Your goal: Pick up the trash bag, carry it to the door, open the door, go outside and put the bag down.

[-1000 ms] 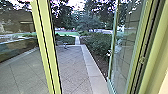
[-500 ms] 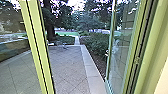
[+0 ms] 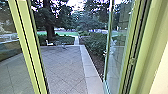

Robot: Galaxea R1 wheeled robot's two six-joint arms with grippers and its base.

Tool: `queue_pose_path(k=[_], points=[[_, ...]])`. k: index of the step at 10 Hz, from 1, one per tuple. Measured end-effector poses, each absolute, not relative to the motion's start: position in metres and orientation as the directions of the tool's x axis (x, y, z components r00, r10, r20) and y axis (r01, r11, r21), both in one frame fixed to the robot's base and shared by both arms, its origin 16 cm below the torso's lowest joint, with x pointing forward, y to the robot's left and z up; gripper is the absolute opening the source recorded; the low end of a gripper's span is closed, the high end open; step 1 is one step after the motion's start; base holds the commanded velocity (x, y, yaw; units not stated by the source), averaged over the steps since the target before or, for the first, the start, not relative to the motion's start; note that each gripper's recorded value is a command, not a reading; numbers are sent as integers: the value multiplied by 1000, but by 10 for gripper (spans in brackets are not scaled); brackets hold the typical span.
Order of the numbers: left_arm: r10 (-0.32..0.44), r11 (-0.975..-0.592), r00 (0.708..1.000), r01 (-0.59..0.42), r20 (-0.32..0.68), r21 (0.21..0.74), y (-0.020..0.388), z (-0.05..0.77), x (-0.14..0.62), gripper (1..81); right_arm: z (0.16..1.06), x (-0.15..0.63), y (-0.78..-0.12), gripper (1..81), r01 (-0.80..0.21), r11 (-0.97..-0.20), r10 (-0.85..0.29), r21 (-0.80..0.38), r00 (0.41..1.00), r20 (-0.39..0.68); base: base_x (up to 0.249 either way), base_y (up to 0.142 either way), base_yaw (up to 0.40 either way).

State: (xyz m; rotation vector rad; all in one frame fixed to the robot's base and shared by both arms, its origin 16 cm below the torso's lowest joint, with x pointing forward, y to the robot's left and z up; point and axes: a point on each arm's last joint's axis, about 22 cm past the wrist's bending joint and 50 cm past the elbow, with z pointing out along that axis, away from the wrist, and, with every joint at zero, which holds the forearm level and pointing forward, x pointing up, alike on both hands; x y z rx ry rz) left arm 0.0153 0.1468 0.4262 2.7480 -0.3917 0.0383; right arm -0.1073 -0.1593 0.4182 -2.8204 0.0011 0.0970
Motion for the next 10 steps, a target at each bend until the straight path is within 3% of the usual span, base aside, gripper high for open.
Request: queue_pose_path(k=[6, 10], points=[[-265, -895, 961, -275, 77, 350, 147, 426, 16, 10, 418, -108, -162, 811, -12, -950, 10, -311, 998, -68, 0, -102, 0], [-266, -895, 961, -275, 76, 351, 147, 426, 15, 10, 418, -107, -158, 811, -12, -949, 10, -316, 998, -66, 0, 0, 0]])
